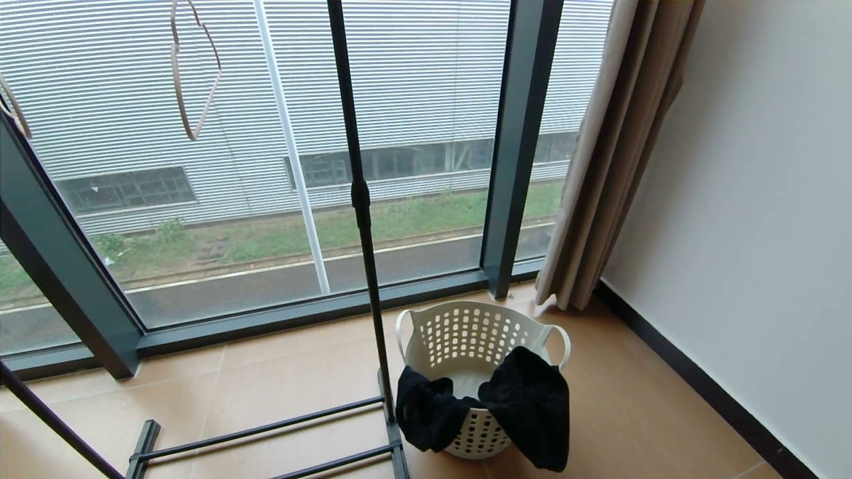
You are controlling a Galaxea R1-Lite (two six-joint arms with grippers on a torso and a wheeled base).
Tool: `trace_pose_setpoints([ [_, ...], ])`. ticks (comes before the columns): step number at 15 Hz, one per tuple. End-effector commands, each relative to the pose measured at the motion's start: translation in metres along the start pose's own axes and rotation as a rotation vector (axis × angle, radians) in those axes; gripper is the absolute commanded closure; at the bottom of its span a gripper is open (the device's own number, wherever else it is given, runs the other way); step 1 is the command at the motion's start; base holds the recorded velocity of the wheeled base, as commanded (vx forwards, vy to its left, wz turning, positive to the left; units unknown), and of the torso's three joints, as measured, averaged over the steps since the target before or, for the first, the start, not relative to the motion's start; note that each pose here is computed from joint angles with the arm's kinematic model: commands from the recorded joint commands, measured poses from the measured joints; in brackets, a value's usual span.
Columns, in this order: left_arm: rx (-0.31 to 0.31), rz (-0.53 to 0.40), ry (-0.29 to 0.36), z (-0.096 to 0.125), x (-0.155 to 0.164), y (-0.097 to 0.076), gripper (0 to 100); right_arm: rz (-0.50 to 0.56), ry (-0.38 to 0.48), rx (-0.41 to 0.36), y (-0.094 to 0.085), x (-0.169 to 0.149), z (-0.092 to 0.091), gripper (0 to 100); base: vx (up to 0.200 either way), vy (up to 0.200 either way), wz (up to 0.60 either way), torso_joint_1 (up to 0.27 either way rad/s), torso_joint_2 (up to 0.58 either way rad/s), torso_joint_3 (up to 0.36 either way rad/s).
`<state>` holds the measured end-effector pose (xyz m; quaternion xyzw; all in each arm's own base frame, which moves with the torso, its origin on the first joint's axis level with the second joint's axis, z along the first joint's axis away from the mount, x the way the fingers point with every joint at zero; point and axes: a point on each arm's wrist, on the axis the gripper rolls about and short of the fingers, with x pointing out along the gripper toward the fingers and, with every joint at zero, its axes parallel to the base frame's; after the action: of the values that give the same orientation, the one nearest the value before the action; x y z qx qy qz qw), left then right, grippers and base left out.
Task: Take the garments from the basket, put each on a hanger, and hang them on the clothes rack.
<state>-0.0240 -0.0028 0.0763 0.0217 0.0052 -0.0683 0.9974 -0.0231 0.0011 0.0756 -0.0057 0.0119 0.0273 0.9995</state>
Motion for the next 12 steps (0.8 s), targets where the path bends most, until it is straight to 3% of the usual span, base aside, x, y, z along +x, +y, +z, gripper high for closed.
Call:
trace_pose_setpoints([
  [1, 0.0, 0.0, 0.0, -0.0001, 0.0, 0.0, 0, 0.001, 0.0, 0.0, 0.0, 0.0, 0.0002, 0, 0.0, -0.2, 0.0, -0.007, 0.0, -0.002],
  [4, 0.005, -0.003, 0.0, 0.0, 0.0, -0.0001, 0, 0.001, 0.0, 0.0, 0.0, 0.0, 0.0002, 0, 0.0, -0.2, 0.0, 0.006, 0.0, 0.004],
  [12, -0.003, 0.006, -0.001, -0.0002, 0.0001, 0.0001, 0, 0.001, 0.0, 0.001, 0.0, 0.0, 0.0002, 0, 0.0, 0.0, 0.0, 0.0, 0.0, 0.0],
])
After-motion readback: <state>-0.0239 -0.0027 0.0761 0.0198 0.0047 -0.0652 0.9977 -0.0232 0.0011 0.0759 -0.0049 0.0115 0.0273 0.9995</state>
